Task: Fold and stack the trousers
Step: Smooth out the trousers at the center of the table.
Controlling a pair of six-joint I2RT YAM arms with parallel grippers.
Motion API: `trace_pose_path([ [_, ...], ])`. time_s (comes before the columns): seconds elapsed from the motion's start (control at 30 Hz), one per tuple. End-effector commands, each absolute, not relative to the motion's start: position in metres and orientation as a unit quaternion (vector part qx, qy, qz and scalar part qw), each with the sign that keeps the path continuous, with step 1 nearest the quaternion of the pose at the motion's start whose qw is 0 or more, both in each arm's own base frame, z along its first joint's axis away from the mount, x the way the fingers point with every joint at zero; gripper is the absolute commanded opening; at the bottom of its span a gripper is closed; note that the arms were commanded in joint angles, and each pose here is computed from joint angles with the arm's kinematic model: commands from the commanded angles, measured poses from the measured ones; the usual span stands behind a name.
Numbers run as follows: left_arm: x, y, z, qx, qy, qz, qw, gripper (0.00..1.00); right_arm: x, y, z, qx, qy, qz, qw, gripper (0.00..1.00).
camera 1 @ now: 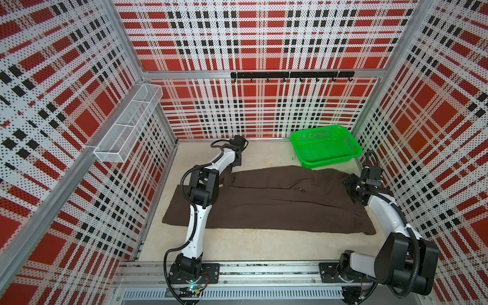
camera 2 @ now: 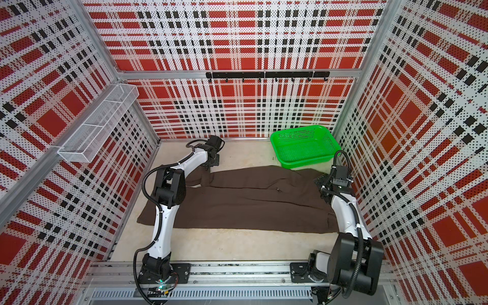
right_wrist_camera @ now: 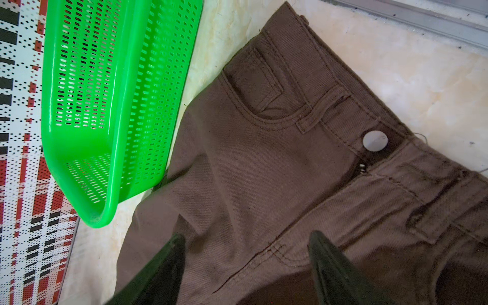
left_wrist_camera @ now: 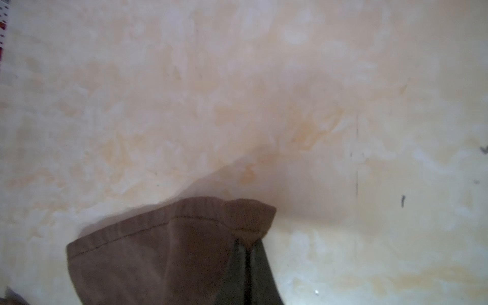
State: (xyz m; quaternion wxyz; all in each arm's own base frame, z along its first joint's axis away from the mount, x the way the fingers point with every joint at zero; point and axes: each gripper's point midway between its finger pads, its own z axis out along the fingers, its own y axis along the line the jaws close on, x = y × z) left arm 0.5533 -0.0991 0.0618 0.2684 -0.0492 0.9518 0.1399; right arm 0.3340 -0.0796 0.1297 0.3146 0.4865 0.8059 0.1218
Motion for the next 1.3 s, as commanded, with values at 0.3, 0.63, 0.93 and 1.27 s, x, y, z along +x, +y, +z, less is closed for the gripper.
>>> trace_pose_path([
  [0.3,0.525,-0.024,0.262,-0.214,0.84,-0.008,0.499,0.0,0.341,-0.074,0.101,0.484,0.819,0.126,0.281,0.7],
  [0.63,0.477,0.028,0.248,-0.281,0.81,-0.079,0.509,0.0,0.306,-0.067,0.044,0.486,0.843,0.097,0.207,0.53],
  [0.93,0.427,0.089,0.192,-0.345,0.814,-0.049,0.464,0.0,0.27,-0.067,0.01,0.508,0.842,0.064,0.17,0.45],
  [1.27,0.406,0.117,0.172,-0.36,0.827,-0.015,0.431,0.36,0.276,-0.081,0.05,0.514,0.827,0.052,0.222,0.55],
])
